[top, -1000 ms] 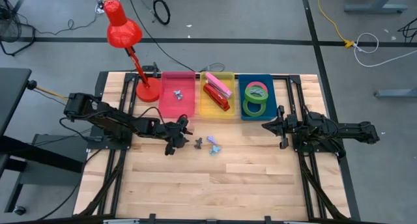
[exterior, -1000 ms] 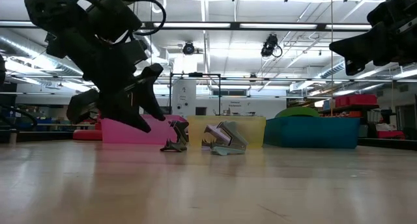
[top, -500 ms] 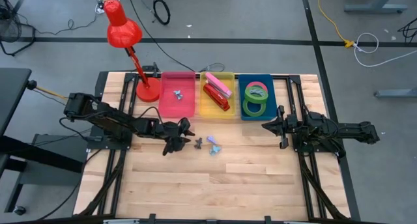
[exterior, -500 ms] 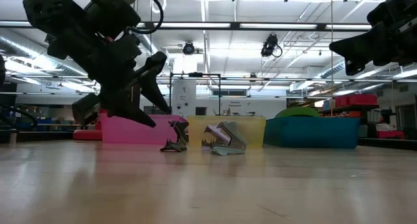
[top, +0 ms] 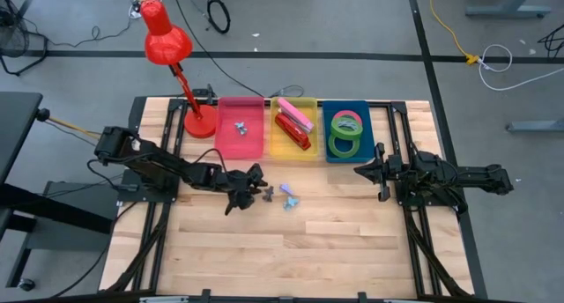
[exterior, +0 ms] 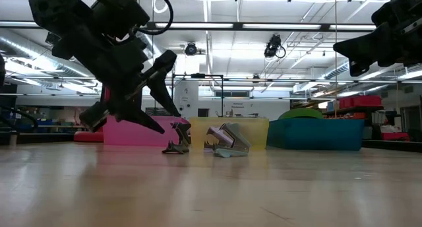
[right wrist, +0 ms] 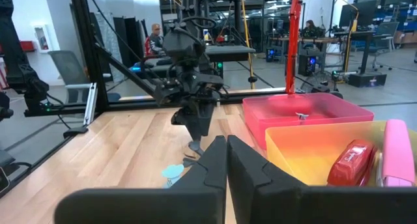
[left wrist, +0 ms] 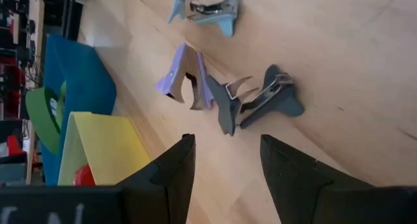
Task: Pick and place Stapler, Stapler remover, tape
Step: Put the black staple remover into the pink bin
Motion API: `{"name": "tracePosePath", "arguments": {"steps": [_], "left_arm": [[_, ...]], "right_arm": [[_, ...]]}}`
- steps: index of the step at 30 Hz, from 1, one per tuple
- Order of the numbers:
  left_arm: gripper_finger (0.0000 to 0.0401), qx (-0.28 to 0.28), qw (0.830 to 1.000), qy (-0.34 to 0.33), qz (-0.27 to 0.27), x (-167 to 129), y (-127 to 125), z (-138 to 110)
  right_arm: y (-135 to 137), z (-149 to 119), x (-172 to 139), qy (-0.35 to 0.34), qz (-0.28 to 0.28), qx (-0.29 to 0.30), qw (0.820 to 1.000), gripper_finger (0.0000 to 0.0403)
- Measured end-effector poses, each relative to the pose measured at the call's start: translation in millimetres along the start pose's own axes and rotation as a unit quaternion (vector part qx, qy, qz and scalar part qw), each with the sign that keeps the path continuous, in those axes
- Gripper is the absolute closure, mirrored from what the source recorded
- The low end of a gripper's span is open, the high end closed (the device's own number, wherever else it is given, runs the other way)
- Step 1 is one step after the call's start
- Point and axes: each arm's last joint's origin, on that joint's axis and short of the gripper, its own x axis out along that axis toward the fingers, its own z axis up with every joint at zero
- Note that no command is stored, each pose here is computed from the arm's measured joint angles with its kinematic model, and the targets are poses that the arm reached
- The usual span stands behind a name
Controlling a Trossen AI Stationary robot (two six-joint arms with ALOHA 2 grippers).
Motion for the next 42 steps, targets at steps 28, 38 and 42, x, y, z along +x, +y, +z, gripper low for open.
{"name": "tracePosePath", "arguments": {"steps": [28,38,42], "left_arm": [[0.0224,-0.02,1.0,0.005,0.011,3.3,8.7,6.1],[0.0225,-0.021,1.0,-0.004,-0.004,6.9,4.8,6.2],[0.0242,-0.018,1.0,-0.005,-0.001,6.9,5.3,6.6]], "right_arm": [[0.0,0.0,0.0,0.0,0.0,0.0,1.0,0.0387],[0.0,0.0,0.0,0.0,0.0,0.0,1.0,0.0387],[0.0,0.0,0.0,0.0,0.0,0.0,1.0,0.0387]]}}
